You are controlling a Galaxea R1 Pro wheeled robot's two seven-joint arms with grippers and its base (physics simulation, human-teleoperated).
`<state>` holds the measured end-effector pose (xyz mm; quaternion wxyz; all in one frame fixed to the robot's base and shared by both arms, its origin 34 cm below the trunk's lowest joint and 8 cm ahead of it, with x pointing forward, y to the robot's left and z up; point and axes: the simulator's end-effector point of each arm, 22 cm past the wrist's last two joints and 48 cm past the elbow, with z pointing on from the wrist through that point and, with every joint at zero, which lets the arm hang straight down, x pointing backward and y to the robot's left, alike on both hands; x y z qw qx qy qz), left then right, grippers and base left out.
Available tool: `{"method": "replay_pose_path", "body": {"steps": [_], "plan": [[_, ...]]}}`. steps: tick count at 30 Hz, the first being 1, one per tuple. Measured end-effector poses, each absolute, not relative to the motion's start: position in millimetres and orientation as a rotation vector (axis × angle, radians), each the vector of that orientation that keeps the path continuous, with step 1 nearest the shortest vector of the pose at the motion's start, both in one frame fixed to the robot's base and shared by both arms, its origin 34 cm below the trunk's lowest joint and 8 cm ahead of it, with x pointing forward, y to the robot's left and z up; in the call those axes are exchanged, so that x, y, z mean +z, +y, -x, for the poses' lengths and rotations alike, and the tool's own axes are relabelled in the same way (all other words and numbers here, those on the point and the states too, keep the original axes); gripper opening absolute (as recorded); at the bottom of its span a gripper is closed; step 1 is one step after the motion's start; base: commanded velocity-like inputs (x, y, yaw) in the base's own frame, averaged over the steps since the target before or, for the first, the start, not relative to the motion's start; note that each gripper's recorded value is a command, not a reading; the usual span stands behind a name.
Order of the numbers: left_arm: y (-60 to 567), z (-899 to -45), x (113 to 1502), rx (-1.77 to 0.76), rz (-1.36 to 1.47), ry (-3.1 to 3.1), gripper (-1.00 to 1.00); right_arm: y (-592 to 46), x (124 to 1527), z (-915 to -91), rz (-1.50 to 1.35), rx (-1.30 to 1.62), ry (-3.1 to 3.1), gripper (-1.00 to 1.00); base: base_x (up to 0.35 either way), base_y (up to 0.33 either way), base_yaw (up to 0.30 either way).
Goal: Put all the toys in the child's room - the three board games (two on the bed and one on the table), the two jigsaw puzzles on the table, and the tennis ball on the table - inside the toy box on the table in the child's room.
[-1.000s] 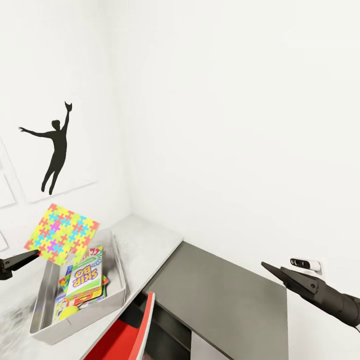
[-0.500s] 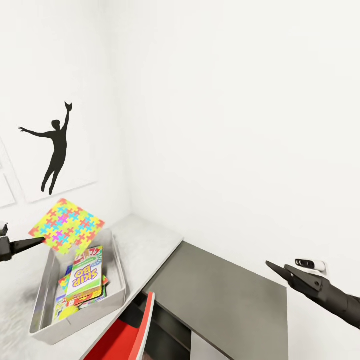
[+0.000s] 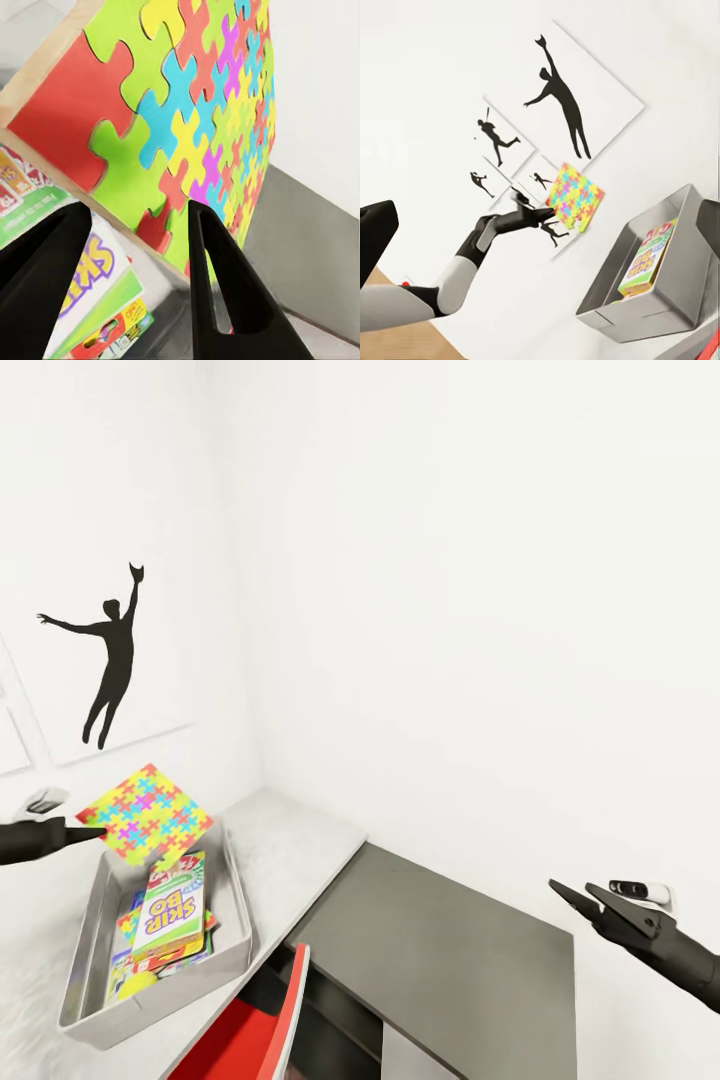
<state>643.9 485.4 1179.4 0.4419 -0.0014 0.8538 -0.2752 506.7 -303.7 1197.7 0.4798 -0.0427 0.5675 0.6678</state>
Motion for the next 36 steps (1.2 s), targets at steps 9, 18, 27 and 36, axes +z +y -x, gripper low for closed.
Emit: {"method": "replay_pose_path", "body": {"steps": [9,18,27,36], "plan": [[494,-650,1168,-0.607,0.008,2.166,-1.00,-314,1191,-512,0.064,1.623,1.389,1.00,0.000,0.000,0.000],[504,-649,1168,-0.559,-0.008,2.186,-1.00,-315,1185,-515,0.049,1.624,1.400,1.00,0.000,0.000,0.000],[487,-632,1170,-0.513,-0.235,2.292,-1.00,-315,1178,-517,0.037,1.627,1.412,1.00,0.000,0.000,0.000],[476,-626,1161,-0.540,-0.316,2.332,-1.00,-315,1172,-520,0.025,1.630,1.424,1.00,0.000,0.000,0.000]]}}
